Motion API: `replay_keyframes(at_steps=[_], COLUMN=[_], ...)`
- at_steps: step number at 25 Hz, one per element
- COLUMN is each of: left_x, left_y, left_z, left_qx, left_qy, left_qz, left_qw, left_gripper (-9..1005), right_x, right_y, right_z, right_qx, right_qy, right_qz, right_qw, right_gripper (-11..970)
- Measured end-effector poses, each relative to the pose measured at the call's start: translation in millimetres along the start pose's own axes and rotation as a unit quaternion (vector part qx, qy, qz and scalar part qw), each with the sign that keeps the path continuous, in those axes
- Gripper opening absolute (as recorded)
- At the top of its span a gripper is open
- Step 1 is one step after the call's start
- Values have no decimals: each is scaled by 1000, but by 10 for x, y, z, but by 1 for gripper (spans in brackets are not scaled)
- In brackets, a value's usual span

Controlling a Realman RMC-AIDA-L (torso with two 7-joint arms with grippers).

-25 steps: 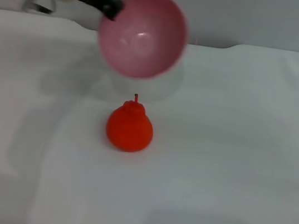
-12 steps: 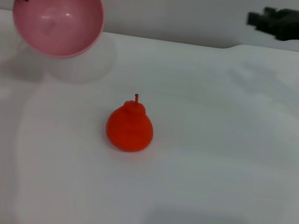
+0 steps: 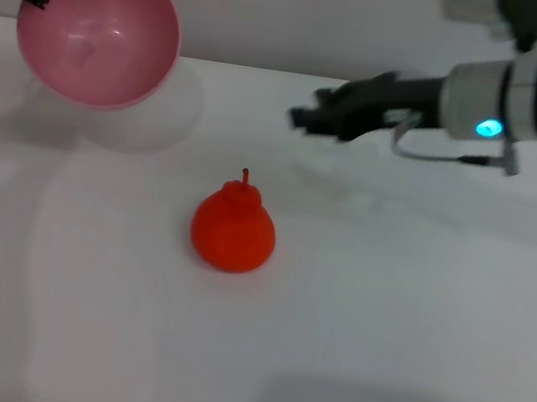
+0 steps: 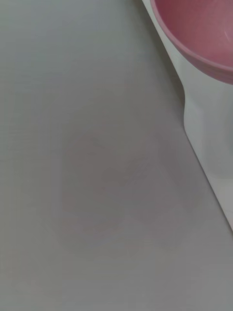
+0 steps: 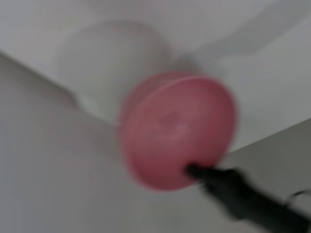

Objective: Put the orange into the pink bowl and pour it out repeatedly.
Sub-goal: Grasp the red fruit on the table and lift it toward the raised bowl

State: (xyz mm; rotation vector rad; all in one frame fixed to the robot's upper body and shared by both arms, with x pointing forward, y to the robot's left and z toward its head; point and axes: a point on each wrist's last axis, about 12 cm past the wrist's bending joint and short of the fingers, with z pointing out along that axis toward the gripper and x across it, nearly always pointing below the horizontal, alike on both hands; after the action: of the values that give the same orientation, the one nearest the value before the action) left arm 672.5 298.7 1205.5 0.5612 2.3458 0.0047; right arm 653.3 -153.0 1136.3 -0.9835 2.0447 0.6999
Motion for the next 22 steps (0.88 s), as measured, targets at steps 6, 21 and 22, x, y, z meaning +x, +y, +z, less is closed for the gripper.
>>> replay_keyframes(at_steps=[6, 21, 22], left_x=[15, -15, -14], left_y=[-55, -204, -222], left_z=[25, 74, 78], left_qx=[7, 21, 24], left_qy=[4, 10, 12], left_qz=[2, 18, 20], left_qw=[1000, 1000, 999], left_gripper=[42, 42, 42], right_x=[31, 161, 174], right_y=[283, 359, 357], right_z=[204, 304, 316], right_qx=[-54, -59, -55], right_qy=[23, 46, 48], right_qz=[-25, -13, -13], right_qw=[998, 997, 997], right_gripper=[561, 624, 624])
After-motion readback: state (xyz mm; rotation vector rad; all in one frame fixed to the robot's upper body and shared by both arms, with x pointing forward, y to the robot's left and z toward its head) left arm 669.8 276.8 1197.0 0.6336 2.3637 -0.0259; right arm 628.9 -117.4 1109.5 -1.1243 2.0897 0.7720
